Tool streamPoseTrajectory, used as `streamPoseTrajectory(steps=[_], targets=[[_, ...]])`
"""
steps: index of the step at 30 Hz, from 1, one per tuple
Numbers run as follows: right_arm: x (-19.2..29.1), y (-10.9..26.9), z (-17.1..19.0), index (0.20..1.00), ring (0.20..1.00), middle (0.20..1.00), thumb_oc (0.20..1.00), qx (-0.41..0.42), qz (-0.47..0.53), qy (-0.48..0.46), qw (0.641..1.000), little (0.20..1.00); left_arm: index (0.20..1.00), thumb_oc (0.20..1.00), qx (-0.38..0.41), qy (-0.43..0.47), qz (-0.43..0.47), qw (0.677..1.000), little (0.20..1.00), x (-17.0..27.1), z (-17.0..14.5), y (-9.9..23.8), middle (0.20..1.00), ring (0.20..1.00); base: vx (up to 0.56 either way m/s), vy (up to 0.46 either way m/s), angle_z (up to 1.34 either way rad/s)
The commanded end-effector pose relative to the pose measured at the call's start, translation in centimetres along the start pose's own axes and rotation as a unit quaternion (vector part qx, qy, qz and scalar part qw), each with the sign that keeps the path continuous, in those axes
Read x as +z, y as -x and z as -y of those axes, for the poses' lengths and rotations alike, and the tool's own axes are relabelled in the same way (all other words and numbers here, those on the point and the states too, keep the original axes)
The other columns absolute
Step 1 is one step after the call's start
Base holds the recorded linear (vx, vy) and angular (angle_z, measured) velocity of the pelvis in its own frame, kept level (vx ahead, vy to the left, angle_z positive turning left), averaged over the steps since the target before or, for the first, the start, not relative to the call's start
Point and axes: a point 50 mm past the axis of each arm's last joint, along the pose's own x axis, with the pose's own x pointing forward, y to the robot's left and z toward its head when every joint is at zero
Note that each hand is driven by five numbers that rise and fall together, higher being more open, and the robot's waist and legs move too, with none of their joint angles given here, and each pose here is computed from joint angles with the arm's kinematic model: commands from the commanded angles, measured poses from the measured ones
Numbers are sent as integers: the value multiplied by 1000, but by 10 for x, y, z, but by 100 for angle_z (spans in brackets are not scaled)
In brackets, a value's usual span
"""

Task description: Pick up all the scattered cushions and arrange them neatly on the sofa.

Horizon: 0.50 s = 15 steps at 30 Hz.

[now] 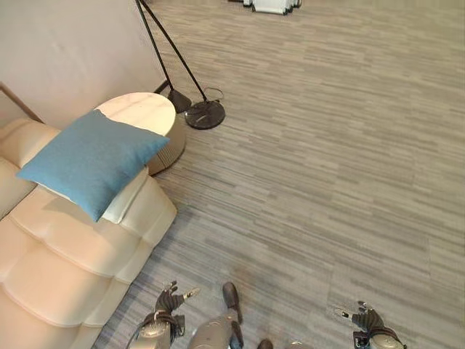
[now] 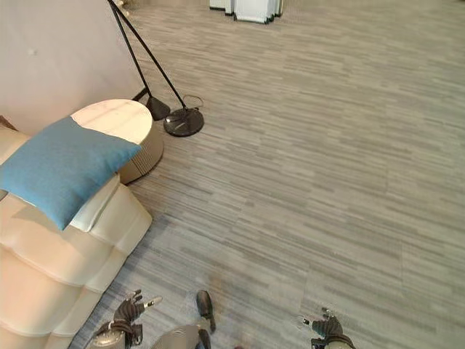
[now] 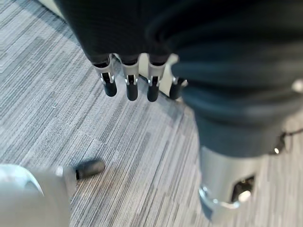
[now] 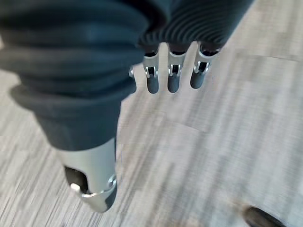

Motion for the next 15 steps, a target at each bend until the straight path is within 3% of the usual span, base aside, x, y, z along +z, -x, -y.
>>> streamPoseTrajectory(steps=[1, 8, 15], targets=[[28, -5, 5, 1000, 1000, 1000, 1000, -10, 41, -2, 999, 1000, 1000, 1000, 23, -5, 51, 998, 1000, 32, -13, -7, 1000, 1000, 368, 334, 10], [26, -3, -15, 1000, 1000, 1000, 1000, 20, 37, 0, 999, 1000, 1000, 1000, 42, -17, 49, 998, 1000, 34, -24, -9, 1000, 1000, 281, 358, 41], [34, -3, -19, 1000, 1000, 1000, 1000, 22, 51, -21, 998, 1000, 1000, 1000, 38, -10, 73, 997, 1000, 50, -19, -10, 1000, 1000, 103, 87, 87]])
